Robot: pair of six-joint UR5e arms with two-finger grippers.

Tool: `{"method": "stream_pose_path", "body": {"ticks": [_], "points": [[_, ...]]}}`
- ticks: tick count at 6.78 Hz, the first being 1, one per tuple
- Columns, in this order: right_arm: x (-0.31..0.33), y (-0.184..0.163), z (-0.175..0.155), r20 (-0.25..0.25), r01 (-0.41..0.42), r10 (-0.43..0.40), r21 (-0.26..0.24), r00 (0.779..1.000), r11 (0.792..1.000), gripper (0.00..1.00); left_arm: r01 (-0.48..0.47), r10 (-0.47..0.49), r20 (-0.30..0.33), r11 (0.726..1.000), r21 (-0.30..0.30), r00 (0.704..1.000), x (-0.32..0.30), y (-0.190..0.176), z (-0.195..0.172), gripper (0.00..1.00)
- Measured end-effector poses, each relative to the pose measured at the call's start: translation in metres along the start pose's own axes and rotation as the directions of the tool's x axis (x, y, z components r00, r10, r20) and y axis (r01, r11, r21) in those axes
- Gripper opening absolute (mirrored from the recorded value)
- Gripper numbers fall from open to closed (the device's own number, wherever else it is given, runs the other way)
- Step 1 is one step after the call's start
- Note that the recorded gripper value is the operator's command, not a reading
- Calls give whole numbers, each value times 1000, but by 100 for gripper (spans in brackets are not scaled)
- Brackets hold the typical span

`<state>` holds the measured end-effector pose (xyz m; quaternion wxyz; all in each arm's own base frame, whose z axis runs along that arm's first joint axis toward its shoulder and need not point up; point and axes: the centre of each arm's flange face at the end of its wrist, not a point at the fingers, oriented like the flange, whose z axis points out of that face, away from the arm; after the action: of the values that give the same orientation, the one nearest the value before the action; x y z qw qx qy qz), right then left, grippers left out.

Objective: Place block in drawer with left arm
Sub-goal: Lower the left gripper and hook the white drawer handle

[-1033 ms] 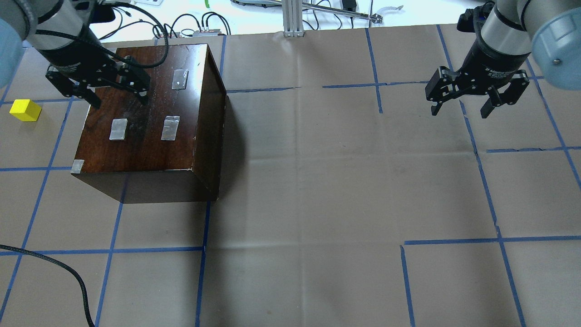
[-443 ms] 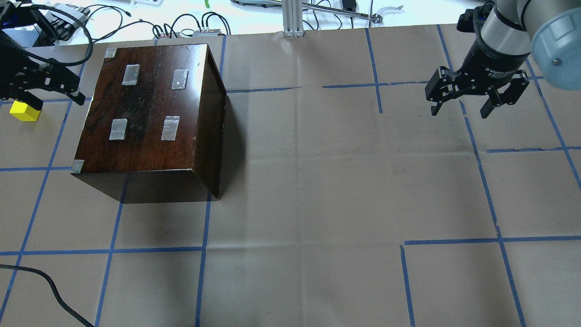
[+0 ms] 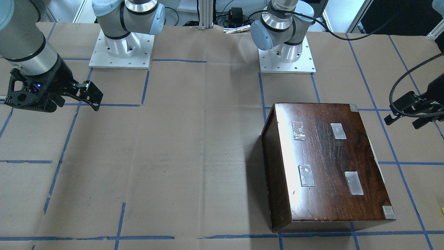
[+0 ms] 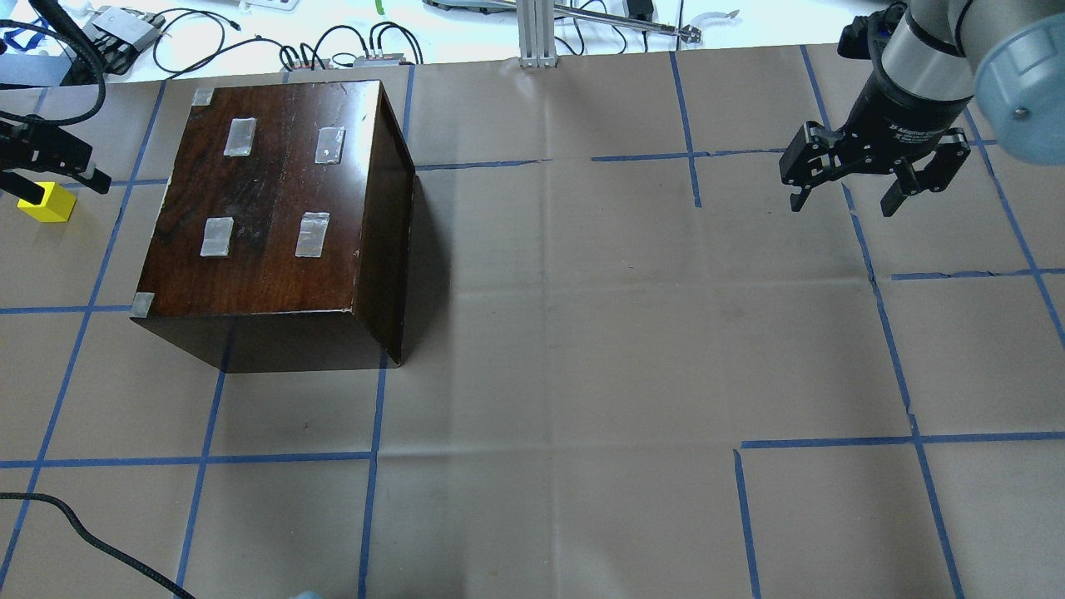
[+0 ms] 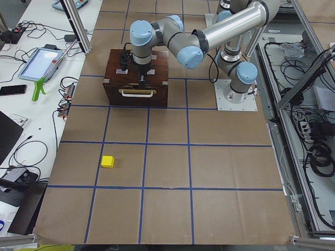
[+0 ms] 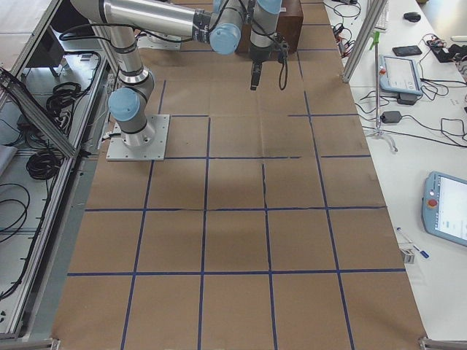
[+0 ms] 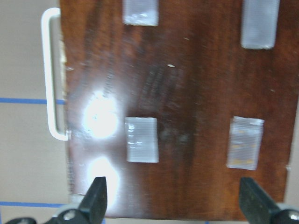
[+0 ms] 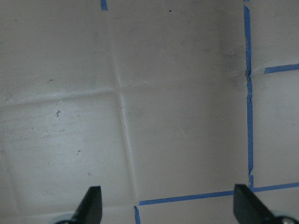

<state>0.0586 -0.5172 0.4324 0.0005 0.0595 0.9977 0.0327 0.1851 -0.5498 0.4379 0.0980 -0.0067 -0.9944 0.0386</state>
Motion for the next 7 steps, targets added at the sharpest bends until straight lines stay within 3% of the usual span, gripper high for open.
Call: {"method": "stream_pose_path", "body": {"ticks": [3, 7], "points": [[0, 0, 0, 0, 1, -1, 0, 1000, 1000, 100, 30, -32, -84, 999, -19, 996, -44, -5, 36, 99], [0, 0, 0, 0, 1, -1, 0, 1000, 1000, 100, 54, -62, -114, 996, -70, 992, -57, -19, 91, 98]]}}
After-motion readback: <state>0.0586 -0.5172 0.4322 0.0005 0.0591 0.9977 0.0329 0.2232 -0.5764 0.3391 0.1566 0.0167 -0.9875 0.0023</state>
